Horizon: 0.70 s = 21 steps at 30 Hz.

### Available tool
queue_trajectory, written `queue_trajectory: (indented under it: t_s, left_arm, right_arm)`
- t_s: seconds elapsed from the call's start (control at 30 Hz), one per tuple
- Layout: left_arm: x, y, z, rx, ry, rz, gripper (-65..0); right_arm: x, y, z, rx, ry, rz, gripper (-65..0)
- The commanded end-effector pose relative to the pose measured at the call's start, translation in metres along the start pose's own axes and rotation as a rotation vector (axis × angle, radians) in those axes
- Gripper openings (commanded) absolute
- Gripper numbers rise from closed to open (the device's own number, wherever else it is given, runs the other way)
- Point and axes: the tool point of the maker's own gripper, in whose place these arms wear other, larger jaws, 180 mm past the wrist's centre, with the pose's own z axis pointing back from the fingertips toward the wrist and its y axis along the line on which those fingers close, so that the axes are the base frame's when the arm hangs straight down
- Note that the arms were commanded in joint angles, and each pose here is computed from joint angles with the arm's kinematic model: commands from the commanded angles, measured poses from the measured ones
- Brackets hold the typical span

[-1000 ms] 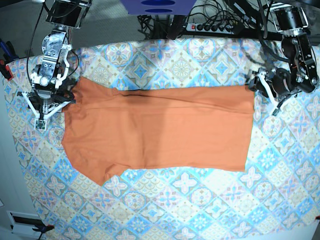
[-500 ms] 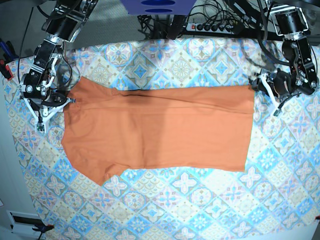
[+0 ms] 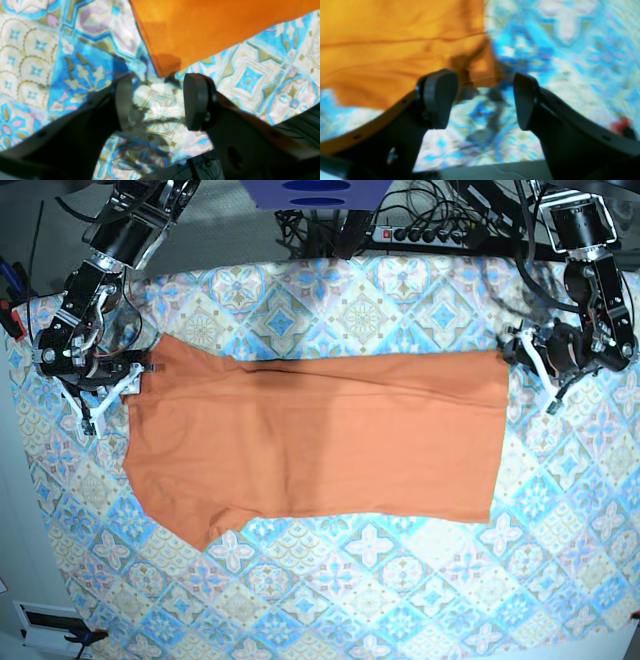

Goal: Fold the T-shirt properly
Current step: 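Pull the right gripper outward along the shirt edge, stretching it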

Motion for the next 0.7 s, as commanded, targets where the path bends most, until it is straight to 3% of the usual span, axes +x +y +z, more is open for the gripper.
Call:
queue_trajectory:
  t_s: [0.0,0.1,0.33,0.47,0.67]
  left_arm:
    - [0.01,0.007,0.007,0.018,-0.029,-0.014,-31.7]
    - [0.01,0.007,0.007,0.018,-0.029,-0.014,-31.7]
    - [0.01,0.007,0.007,0.017,-0.03,-0.013,-31.7]
    - [0.01,0.007,0.007,0.017,-0.03,-0.013,-31.7]
    - [0.01,0.007,0.007,0.017,-0.03,-0.013,-31.7]
  right_arm:
    - [0.017,-0.02,0.011,-0.028,-0.05,-0.027,-26.8]
    - [0.015,-0.029,0.015,-0.003,-0.052,-0.08,-26.7]
    - [0.019,-0.037,0.019,-0.02,-0.039,-0.041,-26.6]
    - [0.005,-0.022,0.003,0.048,0.007,-0.029,-26.6]
    - [-0.006,-0.004,-0.027,0.15,0.053,-0.093,-26.8]
